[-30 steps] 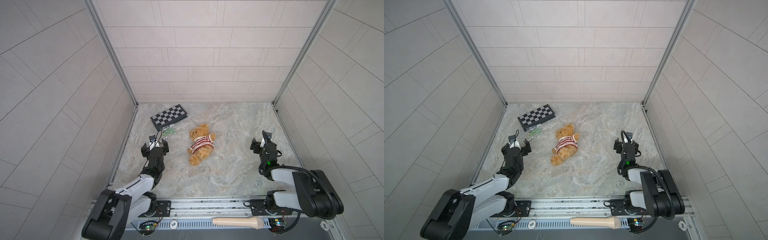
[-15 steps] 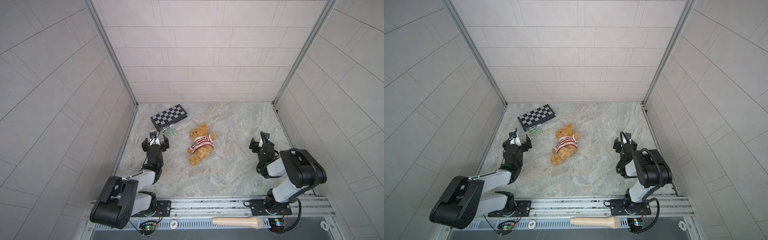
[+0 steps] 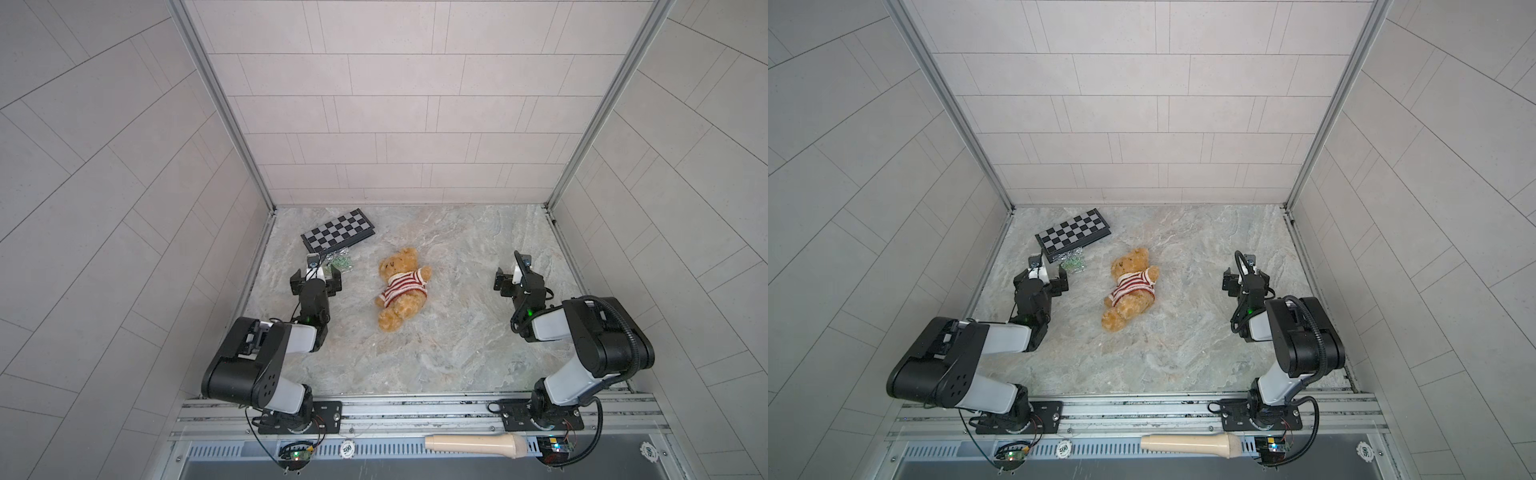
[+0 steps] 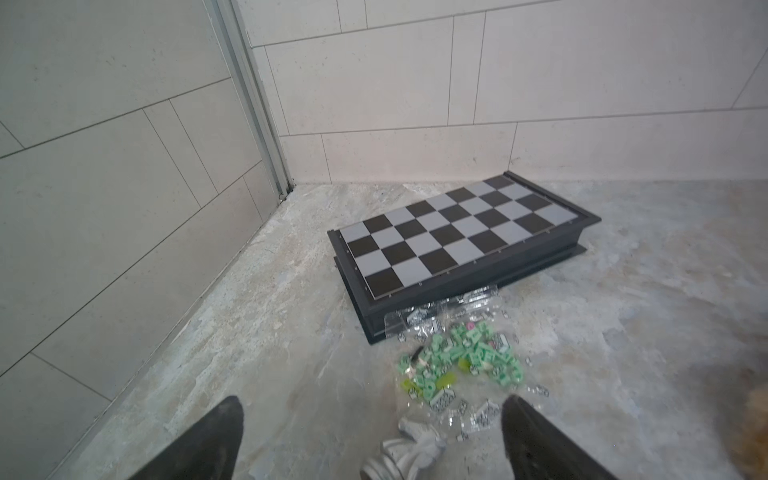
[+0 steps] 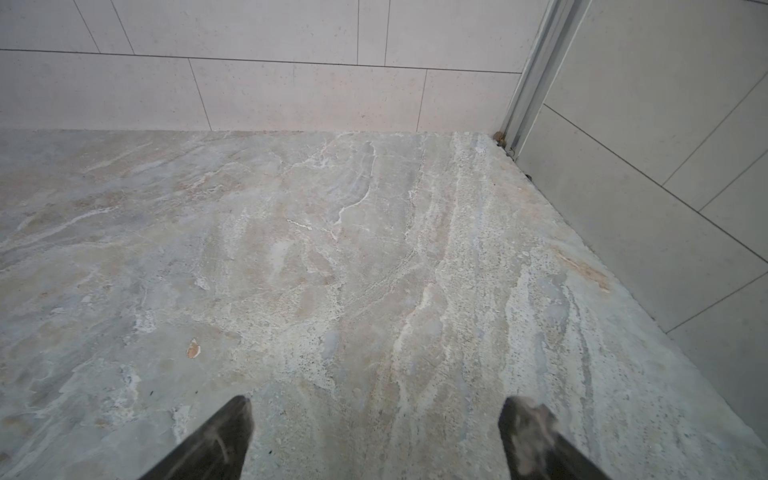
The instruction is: Dress the teddy bear
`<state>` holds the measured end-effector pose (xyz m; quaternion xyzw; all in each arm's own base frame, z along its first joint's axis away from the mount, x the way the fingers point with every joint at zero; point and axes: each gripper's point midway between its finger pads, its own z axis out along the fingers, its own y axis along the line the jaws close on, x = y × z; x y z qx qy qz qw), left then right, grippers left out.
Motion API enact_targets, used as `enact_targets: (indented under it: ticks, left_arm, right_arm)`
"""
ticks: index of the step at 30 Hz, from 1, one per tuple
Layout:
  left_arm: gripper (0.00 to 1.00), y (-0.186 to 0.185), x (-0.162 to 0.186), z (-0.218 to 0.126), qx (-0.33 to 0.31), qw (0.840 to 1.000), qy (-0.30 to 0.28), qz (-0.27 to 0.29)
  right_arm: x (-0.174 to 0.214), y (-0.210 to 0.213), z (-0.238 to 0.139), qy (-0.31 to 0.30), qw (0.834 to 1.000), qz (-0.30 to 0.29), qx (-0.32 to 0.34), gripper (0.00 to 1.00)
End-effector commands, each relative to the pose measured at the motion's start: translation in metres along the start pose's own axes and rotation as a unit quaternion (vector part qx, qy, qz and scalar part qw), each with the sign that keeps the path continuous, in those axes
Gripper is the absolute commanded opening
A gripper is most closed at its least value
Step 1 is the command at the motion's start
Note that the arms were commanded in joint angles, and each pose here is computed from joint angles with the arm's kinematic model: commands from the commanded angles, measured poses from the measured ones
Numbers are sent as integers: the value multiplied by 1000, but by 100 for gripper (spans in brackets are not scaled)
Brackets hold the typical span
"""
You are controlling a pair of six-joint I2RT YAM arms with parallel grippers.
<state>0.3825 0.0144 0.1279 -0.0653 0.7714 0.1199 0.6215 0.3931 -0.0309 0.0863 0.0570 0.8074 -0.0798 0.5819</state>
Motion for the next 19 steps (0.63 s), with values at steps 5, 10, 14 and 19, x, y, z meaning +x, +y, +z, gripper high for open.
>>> enact_targets:
  ticks: [5, 10, 14, 19]
  left_arm:
    - [100, 3, 2, 4, 3, 1000, 12, -7]
    - [100, 2, 2, 4, 4, 1000, 12, -7]
    - [100, 2, 3, 7, 3, 1000, 17, -6]
    - [100, 3, 2, 4, 3, 1000, 12, -7]
  right_arm:
    - [-3, 5, -1, 3, 1000, -20, -8, 97]
    - [-3, 6, 0, 7, 1000, -29, -2, 97]
    - [-3, 7, 0, 8, 999, -32, -2, 97]
    - [-2, 8, -1, 7, 999, -31, -4, 96]
